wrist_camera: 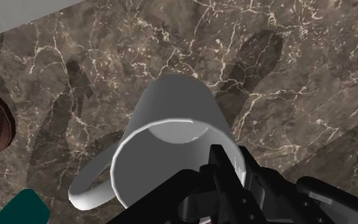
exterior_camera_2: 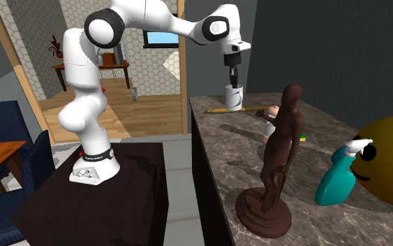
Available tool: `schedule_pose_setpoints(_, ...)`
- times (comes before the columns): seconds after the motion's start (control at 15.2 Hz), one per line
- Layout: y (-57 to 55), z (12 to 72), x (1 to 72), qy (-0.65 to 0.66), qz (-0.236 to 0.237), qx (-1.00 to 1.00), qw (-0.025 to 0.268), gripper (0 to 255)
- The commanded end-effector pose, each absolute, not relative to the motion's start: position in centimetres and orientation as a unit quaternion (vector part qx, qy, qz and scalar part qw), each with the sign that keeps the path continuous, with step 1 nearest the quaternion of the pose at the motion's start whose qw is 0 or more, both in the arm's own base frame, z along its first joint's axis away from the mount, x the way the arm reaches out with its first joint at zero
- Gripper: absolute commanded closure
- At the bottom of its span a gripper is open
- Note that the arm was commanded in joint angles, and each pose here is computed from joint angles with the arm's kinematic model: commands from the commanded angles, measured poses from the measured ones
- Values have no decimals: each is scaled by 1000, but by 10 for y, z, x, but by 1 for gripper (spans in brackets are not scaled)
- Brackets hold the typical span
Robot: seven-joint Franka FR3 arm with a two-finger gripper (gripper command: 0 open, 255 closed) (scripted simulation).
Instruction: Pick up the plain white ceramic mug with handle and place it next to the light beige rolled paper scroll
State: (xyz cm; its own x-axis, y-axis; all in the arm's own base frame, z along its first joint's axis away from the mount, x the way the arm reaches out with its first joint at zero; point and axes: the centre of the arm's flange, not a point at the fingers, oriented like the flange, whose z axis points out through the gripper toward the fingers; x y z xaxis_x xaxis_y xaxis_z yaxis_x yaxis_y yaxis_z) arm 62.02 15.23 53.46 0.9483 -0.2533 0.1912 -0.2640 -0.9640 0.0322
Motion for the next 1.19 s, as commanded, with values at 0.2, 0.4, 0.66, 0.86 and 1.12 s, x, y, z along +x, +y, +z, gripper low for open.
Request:
schedule_pose_setpoints(0.2,218,535,633,-132,93,986,29,255)
schedule_pose_setpoints(0.4,251,530,638,-132,93,986,29,255)
schedule_pose_setpoints(0.66,251,509,638,-132,93,986,29,255)
schedule_pose_setpoints(0.86,251,493,638,-132,93,986,29,255)
schedule_pose_setpoints(1.12,251,472,638,-132,93,986,29,255)
